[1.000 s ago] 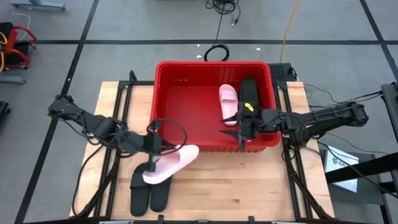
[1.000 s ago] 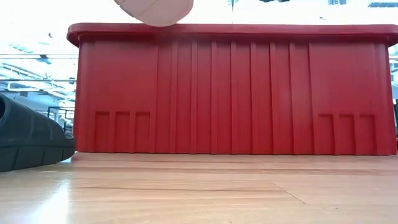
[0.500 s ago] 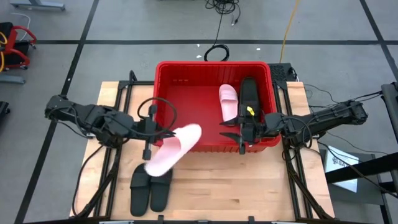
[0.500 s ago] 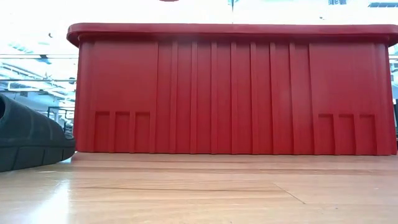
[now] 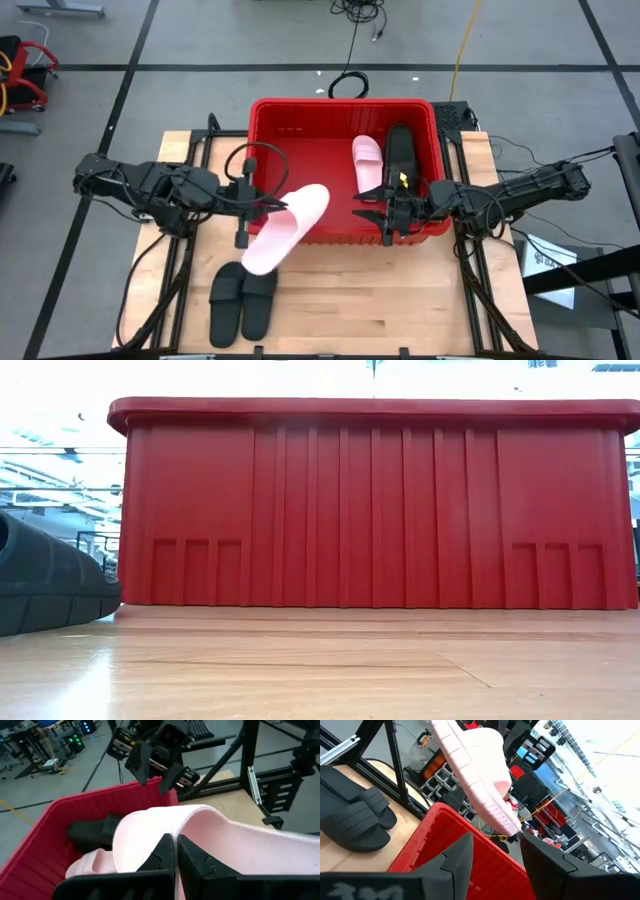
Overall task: Pick and place slides into bin
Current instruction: Put the pink slide into the red organizer bin
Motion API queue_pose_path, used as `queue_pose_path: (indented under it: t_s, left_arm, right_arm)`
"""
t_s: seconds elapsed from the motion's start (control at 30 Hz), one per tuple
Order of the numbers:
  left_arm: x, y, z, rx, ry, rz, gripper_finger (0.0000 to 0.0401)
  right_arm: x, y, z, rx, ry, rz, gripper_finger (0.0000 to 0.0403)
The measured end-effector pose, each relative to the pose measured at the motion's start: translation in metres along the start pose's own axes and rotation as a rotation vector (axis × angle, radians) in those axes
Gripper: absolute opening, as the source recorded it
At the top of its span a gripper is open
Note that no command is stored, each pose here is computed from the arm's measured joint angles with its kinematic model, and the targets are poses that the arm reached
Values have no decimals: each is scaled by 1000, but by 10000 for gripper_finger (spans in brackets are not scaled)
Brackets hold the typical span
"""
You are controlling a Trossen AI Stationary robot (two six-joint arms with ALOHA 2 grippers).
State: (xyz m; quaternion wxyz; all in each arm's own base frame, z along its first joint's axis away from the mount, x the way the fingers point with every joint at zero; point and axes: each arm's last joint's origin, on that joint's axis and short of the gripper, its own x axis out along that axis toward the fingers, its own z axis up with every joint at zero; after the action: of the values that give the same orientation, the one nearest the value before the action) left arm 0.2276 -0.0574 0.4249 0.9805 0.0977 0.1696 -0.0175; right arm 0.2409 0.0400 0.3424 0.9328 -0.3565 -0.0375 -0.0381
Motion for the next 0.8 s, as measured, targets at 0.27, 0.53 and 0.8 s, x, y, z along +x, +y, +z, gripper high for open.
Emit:
queue_pose_path:
  t_s: [0.27,0.53,0.8]
  left_arm:
    - [6,5,7,-25,-79,-67,0]
    - [7,5,6,-32,-71,-70,0]
    - [17,3,3,-39,-43,-86,0]
  right_arm:
    - [3,3,2,-113,-22,-1,155]
    - [11,12,5,-206,-60,-17,155]
    - [13,12,6,-206,-83,-45,155]
